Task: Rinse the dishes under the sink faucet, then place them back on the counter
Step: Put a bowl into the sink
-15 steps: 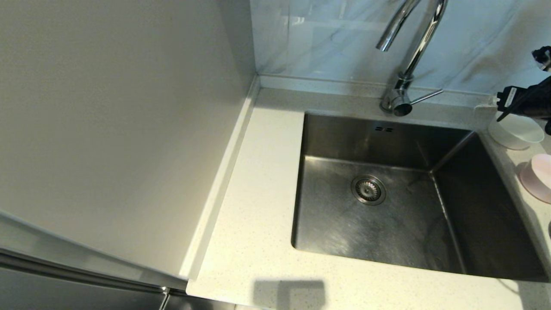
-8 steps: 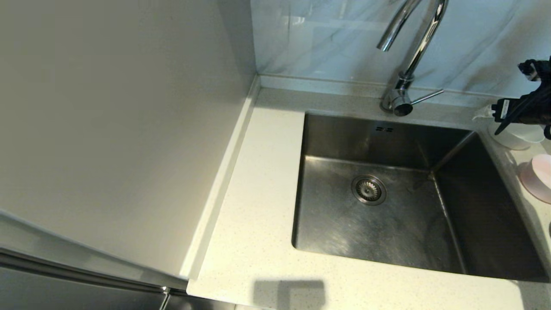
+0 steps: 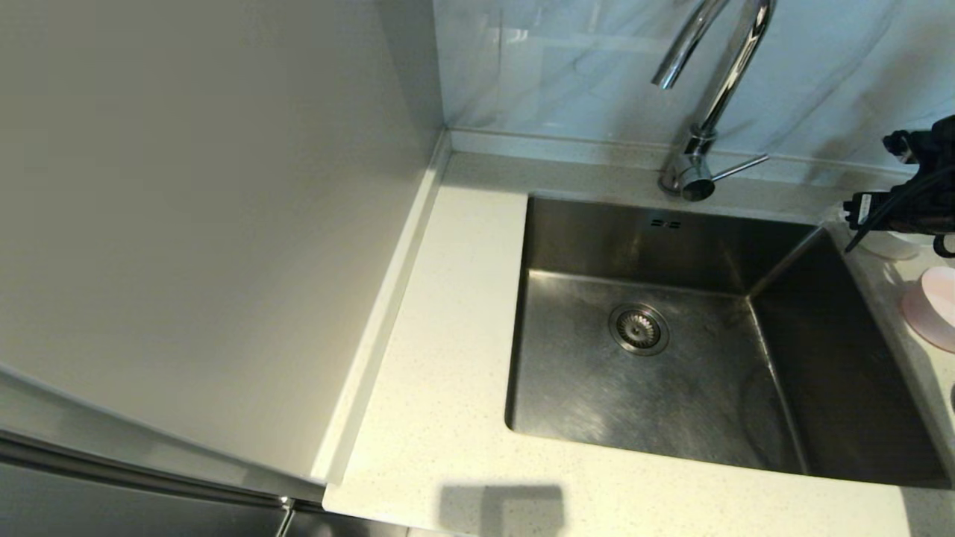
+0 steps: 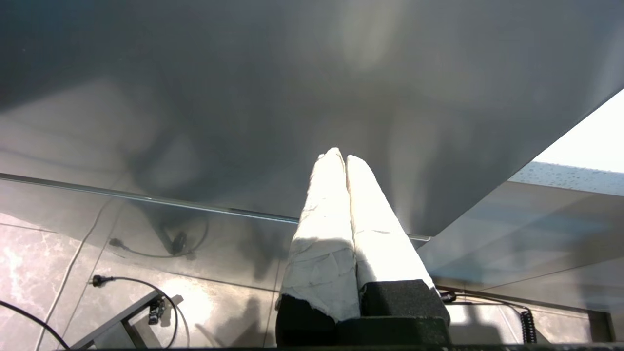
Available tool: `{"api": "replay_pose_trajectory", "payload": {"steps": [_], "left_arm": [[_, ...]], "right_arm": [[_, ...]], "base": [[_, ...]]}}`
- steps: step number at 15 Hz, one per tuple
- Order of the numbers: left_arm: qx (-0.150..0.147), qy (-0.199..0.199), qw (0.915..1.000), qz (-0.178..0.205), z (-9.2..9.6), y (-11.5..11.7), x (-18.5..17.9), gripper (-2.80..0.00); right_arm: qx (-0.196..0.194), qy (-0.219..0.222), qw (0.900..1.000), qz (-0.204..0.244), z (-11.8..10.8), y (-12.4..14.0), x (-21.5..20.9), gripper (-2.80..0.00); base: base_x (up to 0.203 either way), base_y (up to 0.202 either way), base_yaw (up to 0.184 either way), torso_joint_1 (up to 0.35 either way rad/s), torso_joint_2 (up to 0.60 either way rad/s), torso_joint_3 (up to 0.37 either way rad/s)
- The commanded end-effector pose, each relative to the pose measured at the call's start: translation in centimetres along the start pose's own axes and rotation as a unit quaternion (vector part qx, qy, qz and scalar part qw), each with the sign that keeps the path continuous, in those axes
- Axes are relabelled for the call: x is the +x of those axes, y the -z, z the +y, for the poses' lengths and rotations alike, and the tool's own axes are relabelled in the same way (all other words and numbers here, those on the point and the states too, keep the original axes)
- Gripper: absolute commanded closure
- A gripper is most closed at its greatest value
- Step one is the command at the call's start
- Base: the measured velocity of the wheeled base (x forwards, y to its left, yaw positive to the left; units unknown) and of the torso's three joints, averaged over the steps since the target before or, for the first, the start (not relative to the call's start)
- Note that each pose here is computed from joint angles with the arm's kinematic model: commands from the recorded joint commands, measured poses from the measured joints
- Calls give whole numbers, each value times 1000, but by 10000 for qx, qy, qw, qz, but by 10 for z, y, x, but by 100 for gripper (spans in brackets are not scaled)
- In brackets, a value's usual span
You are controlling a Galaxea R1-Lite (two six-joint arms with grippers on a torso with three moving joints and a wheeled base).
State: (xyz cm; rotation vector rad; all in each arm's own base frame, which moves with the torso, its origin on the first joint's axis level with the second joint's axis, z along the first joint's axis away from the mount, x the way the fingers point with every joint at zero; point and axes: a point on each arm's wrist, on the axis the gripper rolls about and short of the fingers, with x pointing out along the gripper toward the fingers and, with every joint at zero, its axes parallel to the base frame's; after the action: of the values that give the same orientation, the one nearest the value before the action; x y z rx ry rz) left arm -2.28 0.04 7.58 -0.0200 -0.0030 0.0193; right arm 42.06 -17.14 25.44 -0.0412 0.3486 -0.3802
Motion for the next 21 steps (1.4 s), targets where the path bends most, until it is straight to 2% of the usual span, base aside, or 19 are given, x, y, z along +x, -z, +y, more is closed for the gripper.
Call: {"api": "replay_pose_trajectory", "payload": {"steps": [1,18,19,21], "left_arm": [[-5,-3,10000,-17,0,0,0,0],[0,-3,10000,-17,0,0,0,0],[-3,-2,10000,-24,0,0,0,0],[0,-2,10000,-17,0,0,0,0]], "right_arm": [[-59,90,9999,-76,0,6,12,-280],[-32,314,9994,-113,-7,3,8,-280],[-31,385,9992,-104,-7,3,8,0],[-31,424,9991,-85,-7,4,10,0]], "base": [[0,0,0,0,0,0],[0,0,0,0,0,0],[0,0,0,0,0,0],[0,0,0,0,0,0]]}}
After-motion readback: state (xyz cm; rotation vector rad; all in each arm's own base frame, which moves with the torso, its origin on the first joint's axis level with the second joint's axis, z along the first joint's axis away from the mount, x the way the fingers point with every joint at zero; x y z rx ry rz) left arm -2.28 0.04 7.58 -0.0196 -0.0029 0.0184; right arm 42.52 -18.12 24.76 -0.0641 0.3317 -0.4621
